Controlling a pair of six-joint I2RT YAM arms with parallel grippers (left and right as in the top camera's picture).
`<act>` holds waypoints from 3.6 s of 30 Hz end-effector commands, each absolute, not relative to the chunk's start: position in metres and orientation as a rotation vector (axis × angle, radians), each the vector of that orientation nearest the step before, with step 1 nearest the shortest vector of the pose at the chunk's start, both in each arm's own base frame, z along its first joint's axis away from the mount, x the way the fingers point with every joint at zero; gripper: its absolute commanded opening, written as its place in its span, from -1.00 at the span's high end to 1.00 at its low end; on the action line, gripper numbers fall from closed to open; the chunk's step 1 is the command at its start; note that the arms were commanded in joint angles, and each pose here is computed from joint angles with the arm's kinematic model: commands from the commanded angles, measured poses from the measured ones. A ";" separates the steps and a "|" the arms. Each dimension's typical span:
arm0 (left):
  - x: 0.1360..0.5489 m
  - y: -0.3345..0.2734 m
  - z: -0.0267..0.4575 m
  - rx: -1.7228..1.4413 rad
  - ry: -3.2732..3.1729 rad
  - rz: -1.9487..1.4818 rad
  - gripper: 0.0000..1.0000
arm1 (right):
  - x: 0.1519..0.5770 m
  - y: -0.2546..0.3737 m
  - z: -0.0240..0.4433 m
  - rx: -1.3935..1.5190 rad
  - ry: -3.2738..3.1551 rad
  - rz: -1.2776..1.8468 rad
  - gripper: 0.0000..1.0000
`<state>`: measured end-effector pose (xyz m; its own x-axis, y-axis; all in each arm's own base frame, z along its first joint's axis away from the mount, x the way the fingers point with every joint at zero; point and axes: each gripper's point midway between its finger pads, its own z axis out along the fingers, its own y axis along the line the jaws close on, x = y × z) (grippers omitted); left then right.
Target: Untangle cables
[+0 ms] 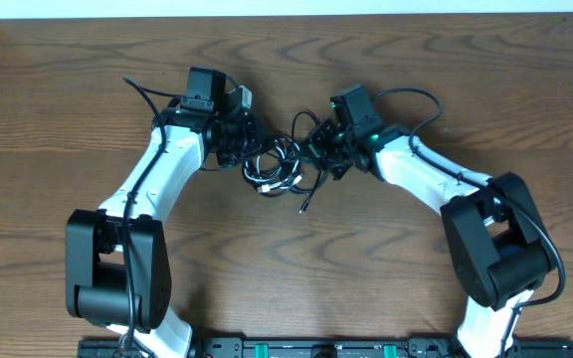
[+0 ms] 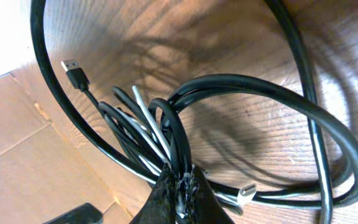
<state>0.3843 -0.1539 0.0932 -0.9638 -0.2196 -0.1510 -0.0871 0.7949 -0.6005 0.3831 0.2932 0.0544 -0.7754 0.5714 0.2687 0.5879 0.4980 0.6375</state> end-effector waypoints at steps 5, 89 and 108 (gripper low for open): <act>0.378 -0.155 0.085 -0.350 2.808 -0.949 0.66 | 0.383 0.312 0.081 -0.776 -2.633 -1.376 0.98; 0.392 -0.086 0.053 -0.878 2.720 -0.396 0.84 | 0.374 0.324 0.053 -0.296 -3.183 -1.126 0.49; 0.392 -0.086 0.053 -0.877 2.719 -0.397 0.85 | 0.427 0.315 0.077 -0.864 -3.196 -1.289 0.25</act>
